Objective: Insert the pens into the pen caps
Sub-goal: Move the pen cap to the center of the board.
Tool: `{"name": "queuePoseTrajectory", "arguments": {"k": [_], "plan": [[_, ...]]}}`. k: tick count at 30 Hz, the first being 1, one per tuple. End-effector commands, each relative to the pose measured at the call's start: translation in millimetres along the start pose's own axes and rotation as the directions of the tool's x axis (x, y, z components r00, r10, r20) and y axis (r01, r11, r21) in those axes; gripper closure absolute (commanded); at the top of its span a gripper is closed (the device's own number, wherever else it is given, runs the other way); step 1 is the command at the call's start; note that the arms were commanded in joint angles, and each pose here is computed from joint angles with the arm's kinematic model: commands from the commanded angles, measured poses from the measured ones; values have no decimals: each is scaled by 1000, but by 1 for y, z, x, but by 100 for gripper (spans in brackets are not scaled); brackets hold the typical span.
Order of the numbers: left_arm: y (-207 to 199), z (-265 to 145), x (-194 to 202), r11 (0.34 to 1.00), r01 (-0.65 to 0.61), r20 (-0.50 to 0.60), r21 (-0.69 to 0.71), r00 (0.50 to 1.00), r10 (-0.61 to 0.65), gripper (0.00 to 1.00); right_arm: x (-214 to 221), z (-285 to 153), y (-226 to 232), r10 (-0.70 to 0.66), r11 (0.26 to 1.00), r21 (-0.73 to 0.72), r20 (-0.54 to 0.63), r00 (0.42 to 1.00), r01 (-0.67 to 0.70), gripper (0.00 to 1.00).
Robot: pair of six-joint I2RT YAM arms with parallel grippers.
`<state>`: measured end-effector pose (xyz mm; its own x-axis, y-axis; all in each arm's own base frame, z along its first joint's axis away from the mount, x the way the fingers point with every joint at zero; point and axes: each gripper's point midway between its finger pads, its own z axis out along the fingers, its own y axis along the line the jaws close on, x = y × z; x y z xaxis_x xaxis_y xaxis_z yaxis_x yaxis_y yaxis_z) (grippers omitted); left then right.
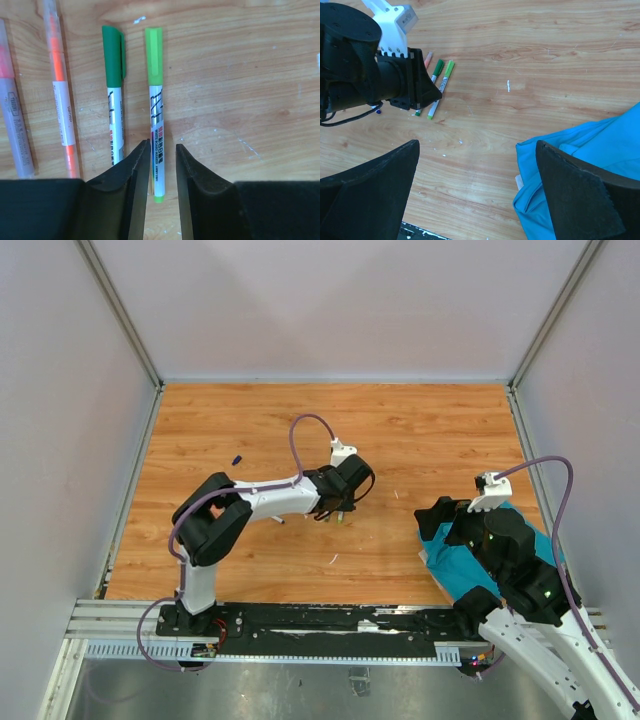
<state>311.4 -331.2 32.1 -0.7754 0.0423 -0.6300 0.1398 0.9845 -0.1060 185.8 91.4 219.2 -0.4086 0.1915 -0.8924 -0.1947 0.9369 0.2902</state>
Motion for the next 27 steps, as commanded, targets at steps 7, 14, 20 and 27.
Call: {"name": "queuePoseTrajectory", "arguments": {"k": [7,14,20,27], "plan": [[-6,-69,-81,995,22,249,97,967,-45,70,-3,2,-3,11,1000,12,31,999,-11,1],[36,-101,-75,992,103,318,67,941,-119,68,-1,7,-2,24,1000,11,28,999,-24,1],[81,-112,-56,984,179,329,6,929,-171,68,2,12,2,23,1000,3,7,1000,-23,1],[138,-111,-39,959,278,318,-61,916,-246,68,5,16,4,20,1000,1,-16,1000,-20,1]]}}
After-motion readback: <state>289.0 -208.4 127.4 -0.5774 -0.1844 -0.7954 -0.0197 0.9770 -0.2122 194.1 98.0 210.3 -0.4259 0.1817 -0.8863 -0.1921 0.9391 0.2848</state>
